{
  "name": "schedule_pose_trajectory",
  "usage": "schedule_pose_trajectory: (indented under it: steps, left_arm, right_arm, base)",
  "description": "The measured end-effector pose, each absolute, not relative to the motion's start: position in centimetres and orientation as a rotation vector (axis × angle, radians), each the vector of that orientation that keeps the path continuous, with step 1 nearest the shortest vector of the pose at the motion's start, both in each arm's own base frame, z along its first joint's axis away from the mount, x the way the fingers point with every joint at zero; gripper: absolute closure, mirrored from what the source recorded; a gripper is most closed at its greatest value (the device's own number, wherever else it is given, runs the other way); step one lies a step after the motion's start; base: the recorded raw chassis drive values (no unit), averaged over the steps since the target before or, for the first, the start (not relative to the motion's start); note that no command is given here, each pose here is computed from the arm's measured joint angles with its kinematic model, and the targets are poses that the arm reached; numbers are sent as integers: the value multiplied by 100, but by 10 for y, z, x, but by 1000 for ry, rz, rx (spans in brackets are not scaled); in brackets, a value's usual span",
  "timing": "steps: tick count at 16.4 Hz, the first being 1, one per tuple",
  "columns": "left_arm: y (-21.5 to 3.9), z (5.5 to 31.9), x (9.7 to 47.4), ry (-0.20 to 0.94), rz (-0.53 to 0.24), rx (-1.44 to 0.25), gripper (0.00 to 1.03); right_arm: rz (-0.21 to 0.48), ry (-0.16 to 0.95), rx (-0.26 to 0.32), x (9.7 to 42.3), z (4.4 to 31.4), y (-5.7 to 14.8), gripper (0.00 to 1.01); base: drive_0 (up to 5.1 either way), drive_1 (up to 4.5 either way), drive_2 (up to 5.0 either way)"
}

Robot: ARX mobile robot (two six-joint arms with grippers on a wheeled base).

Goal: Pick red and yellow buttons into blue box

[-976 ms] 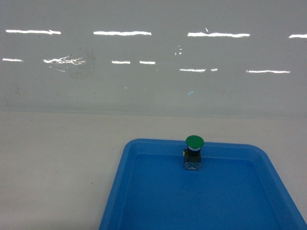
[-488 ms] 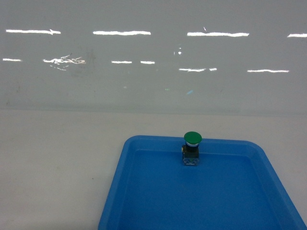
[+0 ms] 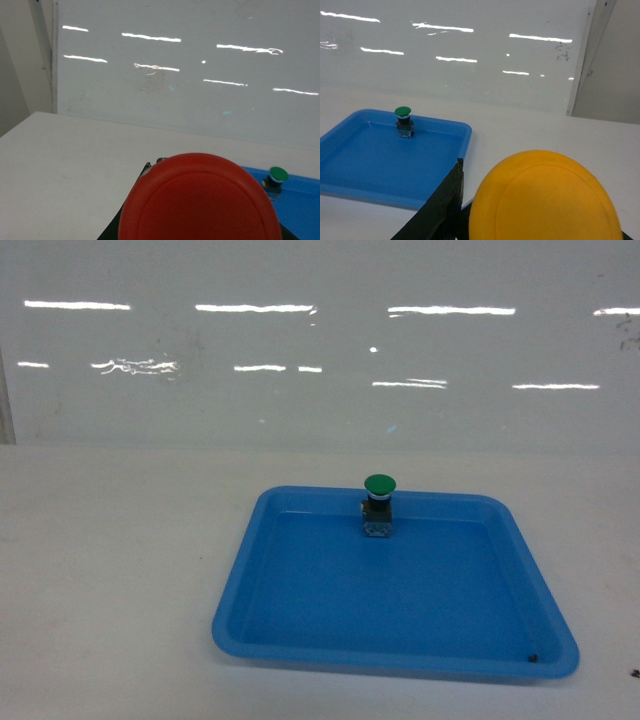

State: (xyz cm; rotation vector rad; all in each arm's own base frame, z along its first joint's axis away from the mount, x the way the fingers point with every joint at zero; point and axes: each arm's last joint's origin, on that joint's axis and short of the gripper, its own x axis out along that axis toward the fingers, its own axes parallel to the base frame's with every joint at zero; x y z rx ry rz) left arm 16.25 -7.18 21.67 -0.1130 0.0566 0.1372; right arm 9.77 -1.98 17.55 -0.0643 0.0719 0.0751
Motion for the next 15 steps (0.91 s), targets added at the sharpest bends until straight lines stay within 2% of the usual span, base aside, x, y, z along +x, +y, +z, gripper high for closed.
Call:
schedule_pose_trajectory:
  steps: [15]
  left_arm:
    - [-72,216,163,58,135,-112,79]
  right_arm:
    - [75,72,-64,98,175,-20,62]
  base:
    - [0,0,0]
